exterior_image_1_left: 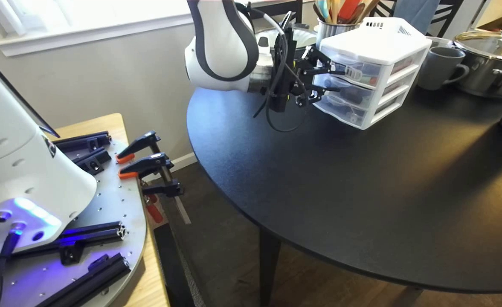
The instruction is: Open the middle drawer
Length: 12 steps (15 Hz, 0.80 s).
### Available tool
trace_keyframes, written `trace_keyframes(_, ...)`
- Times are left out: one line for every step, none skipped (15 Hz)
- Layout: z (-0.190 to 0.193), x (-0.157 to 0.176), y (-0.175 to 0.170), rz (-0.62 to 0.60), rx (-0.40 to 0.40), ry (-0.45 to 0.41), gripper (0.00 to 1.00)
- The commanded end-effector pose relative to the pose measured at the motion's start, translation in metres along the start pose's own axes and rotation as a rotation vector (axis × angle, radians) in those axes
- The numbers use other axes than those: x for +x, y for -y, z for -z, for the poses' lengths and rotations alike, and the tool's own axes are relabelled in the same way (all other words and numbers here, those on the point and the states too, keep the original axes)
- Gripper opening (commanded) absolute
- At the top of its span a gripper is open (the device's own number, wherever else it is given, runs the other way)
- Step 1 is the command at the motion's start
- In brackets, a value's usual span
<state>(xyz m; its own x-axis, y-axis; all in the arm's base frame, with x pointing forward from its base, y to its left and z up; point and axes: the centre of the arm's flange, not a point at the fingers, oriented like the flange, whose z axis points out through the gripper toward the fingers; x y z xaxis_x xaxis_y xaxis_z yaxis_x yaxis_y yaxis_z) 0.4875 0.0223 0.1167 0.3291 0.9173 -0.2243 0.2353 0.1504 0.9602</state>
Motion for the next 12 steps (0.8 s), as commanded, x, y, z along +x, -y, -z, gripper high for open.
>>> trace_keyframes(0.008, 0.004, 0.006, -0.014, -0.043, -0.068, 0.19)
trace_keyframes(0.01, 0.007, 0.003, -0.014, -0.054, -0.08, 0.23)
trace_keyframes(0.01, 0.012, 0.005, -0.016, -0.057, -0.09, 0.22)
trace_keyframes(0.012, 0.014, 0.005, -0.014, -0.062, -0.097, 0.16)
trace_keyframes(0.014, 0.016, 0.005, -0.014, -0.065, -0.101, 0.08)
trace_keyframes(0.013, 0.016, 0.006, -0.013, -0.07, -0.104, 0.05)
trace_keyframes(0.014, 0.016, 0.006, -0.009, -0.073, -0.106, 0.04)
trace_keyframes(0.013, 0.015, 0.007, -0.005, -0.078, -0.105, 0.02)
trace_keyframes(0.012, 0.015, 0.007, -0.005, -0.09, -0.105, 0.0)
trace_keyframes(0.013, 0.014, 0.007, -0.001, -0.096, -0.105, 0.0)
trace_keyframes(0.013, 0.013, 0.008, 0.004, -0.102, -0.105, 0.03)
trace_keyframes(0.012, 0.011, 0.009, 0.007, -0.107, -0.104, 0.05)
